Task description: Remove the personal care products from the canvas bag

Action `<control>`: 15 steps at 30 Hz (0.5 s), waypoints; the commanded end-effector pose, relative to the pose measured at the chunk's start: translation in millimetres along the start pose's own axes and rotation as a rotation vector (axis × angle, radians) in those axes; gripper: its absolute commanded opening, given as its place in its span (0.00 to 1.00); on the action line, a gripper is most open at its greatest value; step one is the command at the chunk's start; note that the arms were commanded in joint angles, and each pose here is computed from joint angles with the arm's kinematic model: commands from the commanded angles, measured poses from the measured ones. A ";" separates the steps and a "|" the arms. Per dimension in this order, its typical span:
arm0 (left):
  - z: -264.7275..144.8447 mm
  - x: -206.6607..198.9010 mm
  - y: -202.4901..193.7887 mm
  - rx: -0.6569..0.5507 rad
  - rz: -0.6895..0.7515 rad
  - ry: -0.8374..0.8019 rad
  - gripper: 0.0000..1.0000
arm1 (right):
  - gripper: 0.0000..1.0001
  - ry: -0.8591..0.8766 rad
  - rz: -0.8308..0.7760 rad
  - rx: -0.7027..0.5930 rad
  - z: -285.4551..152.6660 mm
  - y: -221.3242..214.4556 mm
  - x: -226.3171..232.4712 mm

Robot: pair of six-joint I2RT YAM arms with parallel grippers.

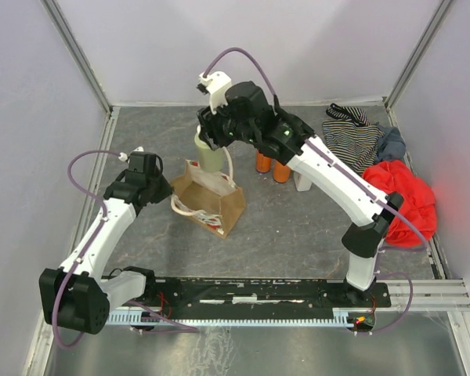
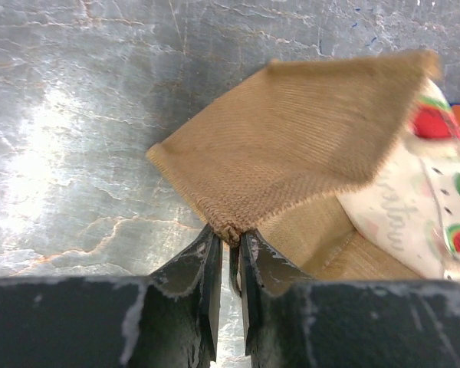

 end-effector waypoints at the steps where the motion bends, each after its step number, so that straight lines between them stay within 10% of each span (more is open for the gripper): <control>1: -9.5 1.5 17.2 -0.054 0.060 0.056 0.21 | 0.44 -0.062 0.008 -0.301 -62.8 75.5 -27.8; 15: -16.3 14.0 42.8 -0.108 0.069 0.170 0.22 | 0.44 -0.217 0.021 -0.268 -94.6 47.7 -76.3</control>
Point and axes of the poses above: each gripper's point midway between its finger pads, its own z axis out along the fingers, its own x axis along the line the jaws close on, y = z × x, the point moved 6 cm from there along -z, back along the fingers, and after that the axes turned 5 degrees about -z, right-handed, at the moved point
